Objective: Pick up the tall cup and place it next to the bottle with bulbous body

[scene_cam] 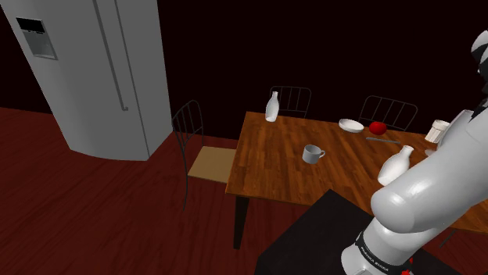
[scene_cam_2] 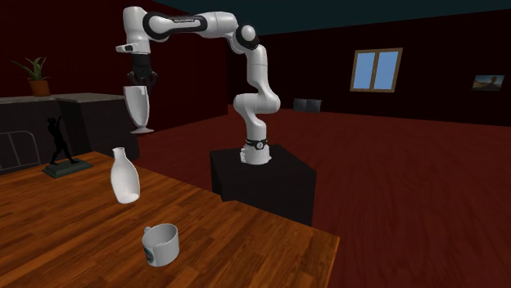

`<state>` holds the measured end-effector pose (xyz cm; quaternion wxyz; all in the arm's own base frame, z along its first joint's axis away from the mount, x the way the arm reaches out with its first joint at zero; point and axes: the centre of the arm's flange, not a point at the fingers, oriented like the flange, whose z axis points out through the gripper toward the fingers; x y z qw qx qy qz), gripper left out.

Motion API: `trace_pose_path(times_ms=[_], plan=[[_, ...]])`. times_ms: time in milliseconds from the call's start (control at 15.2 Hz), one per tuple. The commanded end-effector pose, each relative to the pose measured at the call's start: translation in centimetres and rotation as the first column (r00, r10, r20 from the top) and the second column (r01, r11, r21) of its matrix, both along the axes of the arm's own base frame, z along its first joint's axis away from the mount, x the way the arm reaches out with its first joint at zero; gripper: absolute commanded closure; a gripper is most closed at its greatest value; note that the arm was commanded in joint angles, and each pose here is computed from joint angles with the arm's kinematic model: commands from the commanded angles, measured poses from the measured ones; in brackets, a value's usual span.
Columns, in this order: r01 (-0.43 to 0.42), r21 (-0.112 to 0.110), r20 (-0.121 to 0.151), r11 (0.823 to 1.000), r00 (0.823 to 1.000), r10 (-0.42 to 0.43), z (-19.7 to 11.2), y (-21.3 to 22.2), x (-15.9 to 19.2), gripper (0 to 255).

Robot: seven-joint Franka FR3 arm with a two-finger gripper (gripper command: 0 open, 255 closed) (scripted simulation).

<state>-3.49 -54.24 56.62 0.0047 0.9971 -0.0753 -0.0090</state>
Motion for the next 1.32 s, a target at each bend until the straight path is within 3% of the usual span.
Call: trace_pose_path(times_ms=[0, 1254], plan=[[0.000, -0.001, 0.000, 1.000, 1.000, 0.000, -1.1, 0.0, 0.0, 255], [0.000, -0.001, 0.000, 1.000, 1.000, 0.000, -11.1, 0.0, 0.0, 255]])
